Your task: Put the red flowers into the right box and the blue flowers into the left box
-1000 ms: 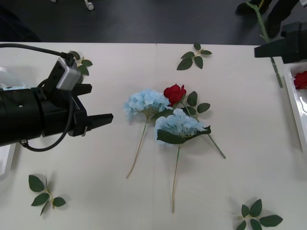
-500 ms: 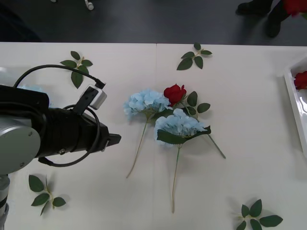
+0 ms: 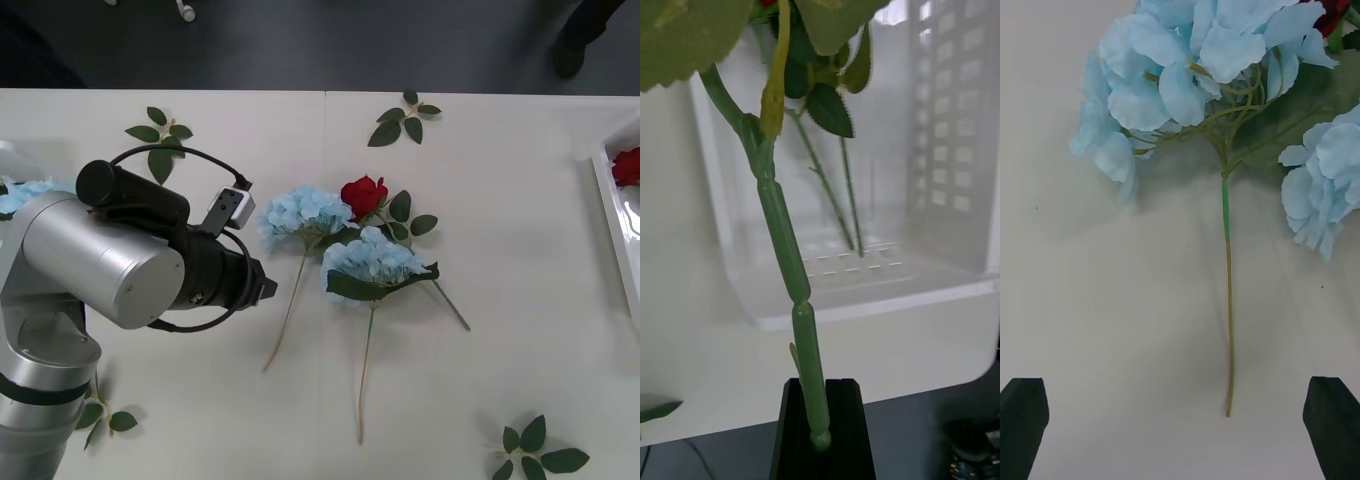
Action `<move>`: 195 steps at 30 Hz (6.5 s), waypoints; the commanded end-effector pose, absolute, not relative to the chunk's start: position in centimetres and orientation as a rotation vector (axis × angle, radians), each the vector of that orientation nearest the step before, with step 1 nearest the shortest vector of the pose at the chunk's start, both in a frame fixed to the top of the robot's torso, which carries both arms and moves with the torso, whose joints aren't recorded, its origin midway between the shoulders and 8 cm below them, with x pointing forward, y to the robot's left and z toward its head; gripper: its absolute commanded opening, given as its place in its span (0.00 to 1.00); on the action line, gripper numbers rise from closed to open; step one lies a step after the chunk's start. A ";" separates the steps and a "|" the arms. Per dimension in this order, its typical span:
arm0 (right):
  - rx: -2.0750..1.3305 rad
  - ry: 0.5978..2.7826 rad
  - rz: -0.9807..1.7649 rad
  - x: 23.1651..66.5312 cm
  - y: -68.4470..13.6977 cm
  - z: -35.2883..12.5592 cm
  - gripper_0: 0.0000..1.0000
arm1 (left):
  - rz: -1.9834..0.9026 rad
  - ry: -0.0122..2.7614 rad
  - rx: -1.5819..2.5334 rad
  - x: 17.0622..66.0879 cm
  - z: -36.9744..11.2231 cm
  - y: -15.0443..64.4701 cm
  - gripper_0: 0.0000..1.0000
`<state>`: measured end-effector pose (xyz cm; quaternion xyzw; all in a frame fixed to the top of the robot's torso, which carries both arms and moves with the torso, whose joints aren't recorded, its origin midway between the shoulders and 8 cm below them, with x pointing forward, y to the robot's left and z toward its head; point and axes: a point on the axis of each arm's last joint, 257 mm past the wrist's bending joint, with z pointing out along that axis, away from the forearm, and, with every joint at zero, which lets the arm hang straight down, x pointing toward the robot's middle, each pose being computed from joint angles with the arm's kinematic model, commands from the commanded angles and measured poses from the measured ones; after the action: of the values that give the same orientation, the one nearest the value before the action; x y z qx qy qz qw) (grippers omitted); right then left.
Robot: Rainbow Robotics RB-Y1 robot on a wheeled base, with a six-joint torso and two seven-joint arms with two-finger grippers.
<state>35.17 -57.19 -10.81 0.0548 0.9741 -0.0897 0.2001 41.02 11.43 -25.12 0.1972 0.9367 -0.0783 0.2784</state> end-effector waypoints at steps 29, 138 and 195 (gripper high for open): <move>0.132 2.621 -0.712 40.6 -67.0 -12.2 0.00 | -0.175 2.633 0.479 46.6 -31.5 4.9 1.00; -0.901 2.234 0.031 44.1 -20.9 -23.3 0.43 | -0.167 2.630 0.469 47.7 -33.2 4.3 0.31; -0.777 2.287 0.237 44.6 -17.3 -28.8 1.00 | -0.041 2.119 -0.296 41.1 -11.2 33.9 0.00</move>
<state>43.66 -17.82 -29.82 -0.3085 0.8849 0.0867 0.3380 41.73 31.15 -13.35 -0.1152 0.8747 -0.0459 0.4686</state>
